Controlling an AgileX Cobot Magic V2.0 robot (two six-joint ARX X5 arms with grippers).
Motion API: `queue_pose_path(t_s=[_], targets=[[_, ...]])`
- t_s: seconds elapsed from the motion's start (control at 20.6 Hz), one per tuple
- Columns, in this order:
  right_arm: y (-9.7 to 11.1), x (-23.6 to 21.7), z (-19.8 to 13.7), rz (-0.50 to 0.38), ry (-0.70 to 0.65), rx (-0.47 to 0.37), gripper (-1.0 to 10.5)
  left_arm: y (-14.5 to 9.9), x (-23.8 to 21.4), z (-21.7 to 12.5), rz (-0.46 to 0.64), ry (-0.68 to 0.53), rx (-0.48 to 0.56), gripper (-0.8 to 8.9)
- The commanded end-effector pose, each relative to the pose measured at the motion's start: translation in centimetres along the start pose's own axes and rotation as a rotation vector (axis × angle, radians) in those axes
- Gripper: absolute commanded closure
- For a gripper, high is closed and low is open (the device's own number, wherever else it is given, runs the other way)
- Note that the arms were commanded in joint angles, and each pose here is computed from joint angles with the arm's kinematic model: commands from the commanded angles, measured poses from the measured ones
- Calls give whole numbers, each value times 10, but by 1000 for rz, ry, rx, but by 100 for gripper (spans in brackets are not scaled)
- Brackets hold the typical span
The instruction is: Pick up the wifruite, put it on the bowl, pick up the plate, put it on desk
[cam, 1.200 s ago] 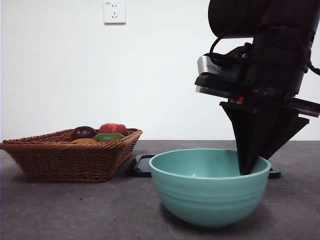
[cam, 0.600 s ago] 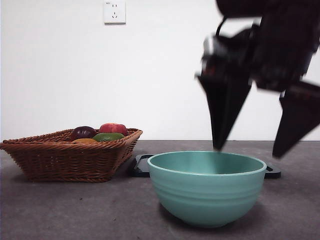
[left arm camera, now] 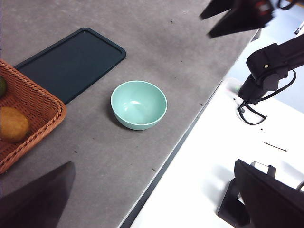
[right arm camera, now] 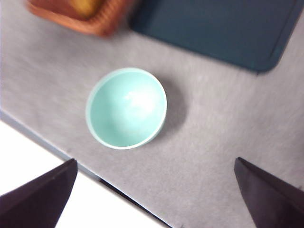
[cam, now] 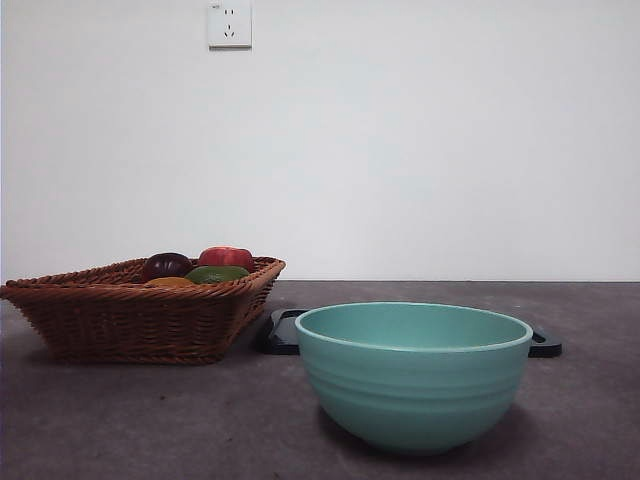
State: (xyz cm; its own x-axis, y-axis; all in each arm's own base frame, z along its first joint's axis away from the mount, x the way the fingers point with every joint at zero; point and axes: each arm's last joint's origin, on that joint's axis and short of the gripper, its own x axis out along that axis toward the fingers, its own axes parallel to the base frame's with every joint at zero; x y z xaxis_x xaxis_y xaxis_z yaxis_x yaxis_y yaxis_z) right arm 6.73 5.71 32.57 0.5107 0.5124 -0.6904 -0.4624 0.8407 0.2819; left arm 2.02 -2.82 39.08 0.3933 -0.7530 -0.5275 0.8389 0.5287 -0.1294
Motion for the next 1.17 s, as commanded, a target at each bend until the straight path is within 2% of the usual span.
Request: queue_pose_path(t_s=[0.05, 0.39, 0.63, 0.68, 0.78, 0.83, 1.17], targets=[[-2, -31, -14, 47, -115, -51, 355, -1, -2, 3, -5, -17, 16, 218], [-14, -84, -64, 139, -315, -80, 355, -1, -2, 2, -5, -14, 14, 219], [-16, -91, -72, 149, -371, -84, 356, -1, -2, 2, -5, -14, 15, 236], [-16, -91, -72, 151, -369, -84, 421, -1, -2, 2, -5, -14, 15, 344], [-16, -90, -72, 150, -364, -84, 806, -1, -2, 3, -5, -14, 15, 686], [-16, -90, -72, 149, -365, -84, 953, -1, -2, 3, -5, -14, 15, 808], [-16, -91, -72, 148, -373, -85, 929, -1, -2, 3, -5, -22, 18, 794]])
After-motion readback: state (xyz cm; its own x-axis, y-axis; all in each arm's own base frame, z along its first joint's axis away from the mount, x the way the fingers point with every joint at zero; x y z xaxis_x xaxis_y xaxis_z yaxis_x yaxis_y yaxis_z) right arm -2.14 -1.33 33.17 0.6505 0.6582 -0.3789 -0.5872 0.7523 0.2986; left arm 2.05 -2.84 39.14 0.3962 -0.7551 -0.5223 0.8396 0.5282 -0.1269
